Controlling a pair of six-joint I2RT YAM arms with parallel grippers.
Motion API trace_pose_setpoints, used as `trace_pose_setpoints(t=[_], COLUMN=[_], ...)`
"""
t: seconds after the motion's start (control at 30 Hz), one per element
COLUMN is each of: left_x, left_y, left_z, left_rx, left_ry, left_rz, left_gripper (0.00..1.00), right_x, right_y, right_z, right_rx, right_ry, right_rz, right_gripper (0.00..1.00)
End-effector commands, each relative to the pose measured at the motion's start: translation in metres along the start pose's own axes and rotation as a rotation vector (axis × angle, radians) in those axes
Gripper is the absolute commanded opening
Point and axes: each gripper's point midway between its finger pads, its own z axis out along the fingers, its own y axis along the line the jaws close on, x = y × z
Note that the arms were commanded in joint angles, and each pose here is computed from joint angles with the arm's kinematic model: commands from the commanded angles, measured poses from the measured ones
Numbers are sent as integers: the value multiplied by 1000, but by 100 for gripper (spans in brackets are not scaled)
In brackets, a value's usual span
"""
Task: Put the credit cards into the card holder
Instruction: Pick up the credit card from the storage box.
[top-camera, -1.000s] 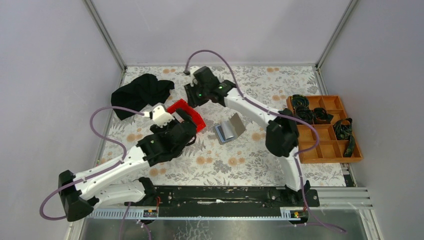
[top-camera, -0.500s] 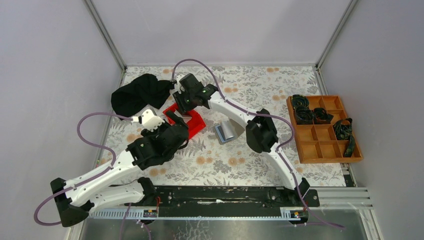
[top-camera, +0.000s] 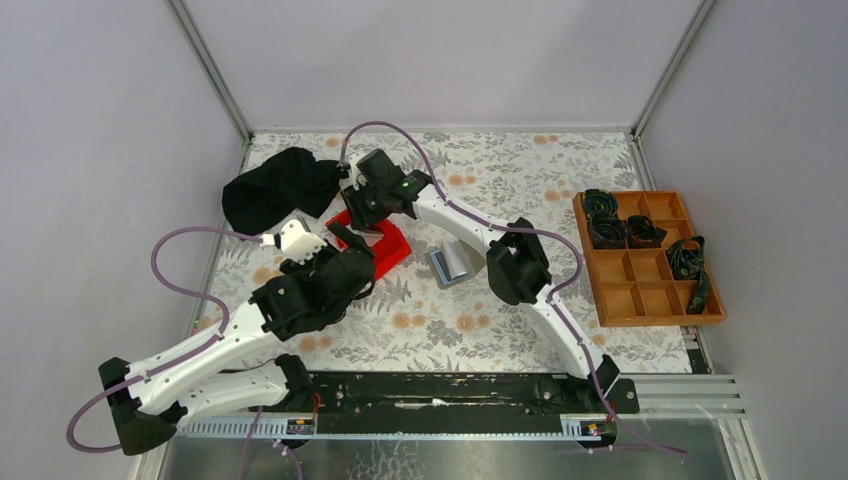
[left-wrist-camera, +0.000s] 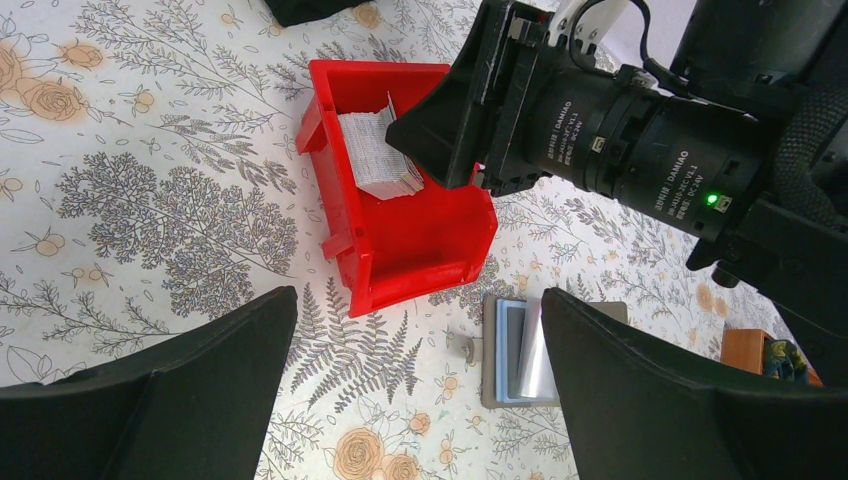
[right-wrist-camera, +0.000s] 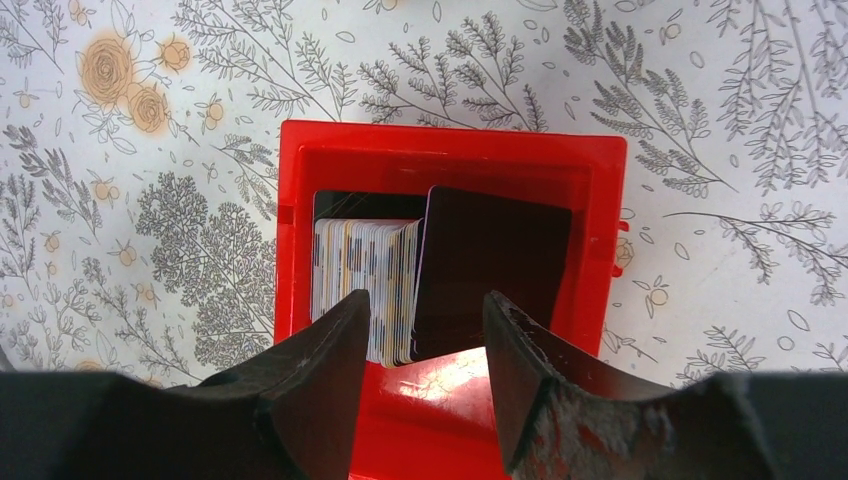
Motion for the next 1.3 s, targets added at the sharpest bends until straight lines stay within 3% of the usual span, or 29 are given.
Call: trace_pose_setpoints(t=[0.0,0.4,0.63,1.27], left_x=[-5,-7,-6,1], left_y=[8,13,17,18], left_z=[1,1,2,4], left_rx=[-24,-26,-30,-30], left_ry=[-34,-37,-35,-22], left_rz=[3,17,19,3], left_gripper=[99,99,98,98], right_x=[-19,-7,-9,-30], right_y=[18,32,38,49], right_z=[0,17,15,-9], right_rx=[-69,-171,-199,-219], right_ry=[-54,-25,-28,-75], right_rz=[-19,38,56,64], right_gripper=[53,52,37,35])
